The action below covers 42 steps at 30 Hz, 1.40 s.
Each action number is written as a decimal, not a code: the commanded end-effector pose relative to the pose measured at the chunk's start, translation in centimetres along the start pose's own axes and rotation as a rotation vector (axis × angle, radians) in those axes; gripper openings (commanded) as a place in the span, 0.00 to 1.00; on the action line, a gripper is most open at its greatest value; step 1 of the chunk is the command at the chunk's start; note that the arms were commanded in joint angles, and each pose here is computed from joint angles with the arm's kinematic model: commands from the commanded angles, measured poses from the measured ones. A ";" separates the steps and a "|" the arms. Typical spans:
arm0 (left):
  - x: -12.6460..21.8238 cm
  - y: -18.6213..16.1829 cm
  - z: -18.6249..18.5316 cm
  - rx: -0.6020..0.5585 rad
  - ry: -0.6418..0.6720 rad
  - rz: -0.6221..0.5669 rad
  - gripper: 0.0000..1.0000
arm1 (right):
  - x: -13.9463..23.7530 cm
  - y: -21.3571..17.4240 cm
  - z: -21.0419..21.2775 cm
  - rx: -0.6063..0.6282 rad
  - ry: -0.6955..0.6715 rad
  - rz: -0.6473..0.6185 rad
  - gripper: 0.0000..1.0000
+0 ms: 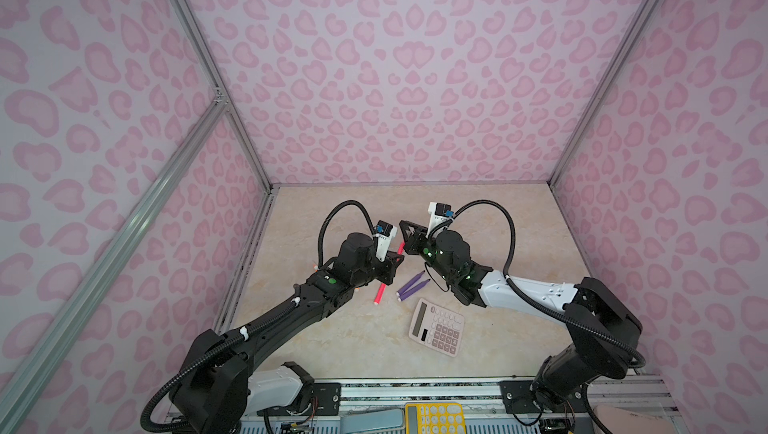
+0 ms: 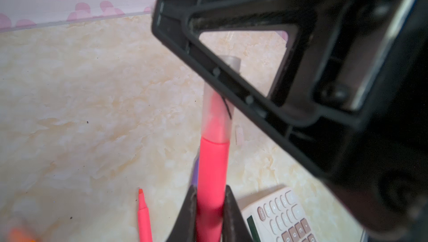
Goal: Insert the pens into the pen caps
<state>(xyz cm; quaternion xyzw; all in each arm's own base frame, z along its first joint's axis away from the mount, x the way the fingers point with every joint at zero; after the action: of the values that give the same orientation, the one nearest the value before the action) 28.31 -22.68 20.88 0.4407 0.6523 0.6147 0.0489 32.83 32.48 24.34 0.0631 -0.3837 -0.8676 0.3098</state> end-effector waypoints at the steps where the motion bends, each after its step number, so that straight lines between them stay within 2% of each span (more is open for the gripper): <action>1: 2.5 9.5 2.7 0.019 0.236 -0.452 0.04 | 0.7 -5.8 -2.1 0.027 -0.078 0.280 0.00; 9: 2.5 11.1 3.5 -0.005 0.296 -0.459 0.04 | 0.7 -6.4 -1.3 0.053 -0.053 0.306 0.00; 26: 3.7 14.1 5.5 0.153 0.077 -0.448 0.04 | 0.7 -7.1 -0.8 0.135 -0.038 0.300 0.00; 32: 3.6 13.7 5.5 0.152 0.071 -0.438 0.04 | 0.9 -6.6 -0.8 0.141 -0.043 0.279 0.00; 42: 3.9 14.5 6.2 0.224 -0.004 -0.416 0.04 | 1.6 -6.7 -0.2 0.130 0.024 0.250 0.00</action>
<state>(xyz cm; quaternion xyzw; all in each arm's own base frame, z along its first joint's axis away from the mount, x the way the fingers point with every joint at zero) 28.88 -20.52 19.53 0.5607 0.6680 0.4853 0.0630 31.25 33.58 23.55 0.0809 -0.4207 -0.8470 0.3148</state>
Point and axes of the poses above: each gripper's point midway between its finger pads, its own x axis back along the fingers, its own z axis along the line the jaws close on, y = z × x, the point moved 4 cm from there along x, back along the fingers, and after that the axes turned 1 degree about -x, right-handed, at the moved point
